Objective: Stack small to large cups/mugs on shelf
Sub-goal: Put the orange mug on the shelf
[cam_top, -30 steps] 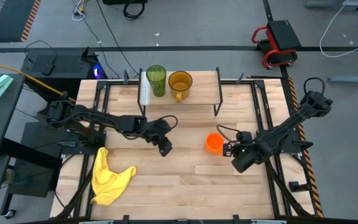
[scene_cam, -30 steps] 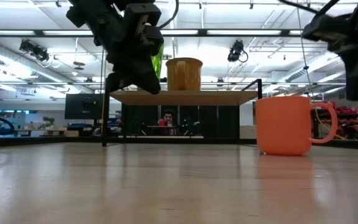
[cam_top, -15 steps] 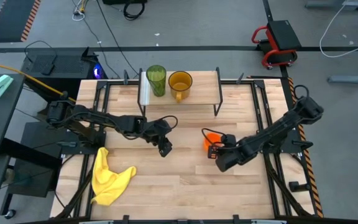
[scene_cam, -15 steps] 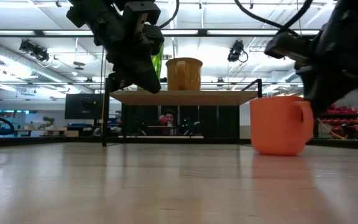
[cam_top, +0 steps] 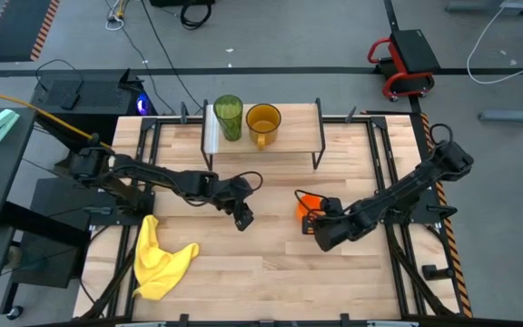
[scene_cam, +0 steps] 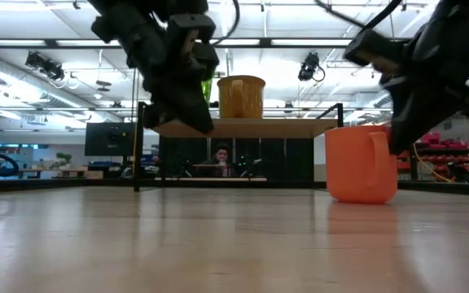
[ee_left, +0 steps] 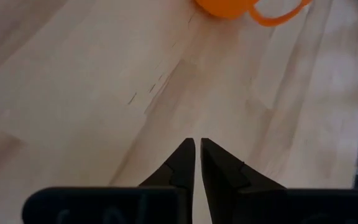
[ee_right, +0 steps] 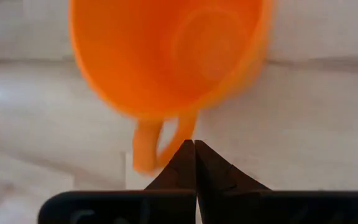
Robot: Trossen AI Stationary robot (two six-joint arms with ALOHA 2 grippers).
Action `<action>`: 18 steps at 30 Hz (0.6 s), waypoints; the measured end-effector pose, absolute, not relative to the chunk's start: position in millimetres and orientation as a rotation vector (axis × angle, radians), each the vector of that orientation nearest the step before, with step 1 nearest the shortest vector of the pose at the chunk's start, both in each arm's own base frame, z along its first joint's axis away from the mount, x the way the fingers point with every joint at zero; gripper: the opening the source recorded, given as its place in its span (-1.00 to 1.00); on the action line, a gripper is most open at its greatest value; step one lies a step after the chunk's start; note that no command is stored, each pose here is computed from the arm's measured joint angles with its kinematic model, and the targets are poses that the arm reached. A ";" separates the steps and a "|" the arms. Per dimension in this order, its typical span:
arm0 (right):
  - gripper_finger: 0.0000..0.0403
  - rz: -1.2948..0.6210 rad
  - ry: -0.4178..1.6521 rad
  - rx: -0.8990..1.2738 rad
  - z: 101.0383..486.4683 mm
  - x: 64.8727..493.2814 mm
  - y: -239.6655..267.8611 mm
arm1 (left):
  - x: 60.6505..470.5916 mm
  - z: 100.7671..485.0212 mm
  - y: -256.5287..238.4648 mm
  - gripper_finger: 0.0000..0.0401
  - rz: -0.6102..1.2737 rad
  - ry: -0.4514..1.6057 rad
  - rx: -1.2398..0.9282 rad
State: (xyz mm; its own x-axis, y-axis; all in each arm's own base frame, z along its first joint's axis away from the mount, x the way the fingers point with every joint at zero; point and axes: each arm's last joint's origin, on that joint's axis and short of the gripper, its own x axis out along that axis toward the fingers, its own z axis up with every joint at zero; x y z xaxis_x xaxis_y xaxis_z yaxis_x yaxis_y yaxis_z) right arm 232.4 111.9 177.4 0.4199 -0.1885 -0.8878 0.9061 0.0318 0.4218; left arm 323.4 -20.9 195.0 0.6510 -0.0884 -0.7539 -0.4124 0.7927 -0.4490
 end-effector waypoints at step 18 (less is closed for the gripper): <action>-0.82 -0.967 0.517 1.219 199.4 197.4 129.0 | 350.7 184.0 -17.6 -0.70 0.074 0.709 -0.757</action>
State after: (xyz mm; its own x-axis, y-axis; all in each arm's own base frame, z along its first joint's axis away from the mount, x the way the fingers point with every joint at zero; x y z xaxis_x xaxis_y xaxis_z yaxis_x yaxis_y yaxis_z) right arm 197.4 129.0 199.4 0.5218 -0.3383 -0.7831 0.8390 0.0375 0.5429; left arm 350.7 -17.6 184.0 0.7678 -0.1834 -0.6139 -0.3066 0.7361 -0.6034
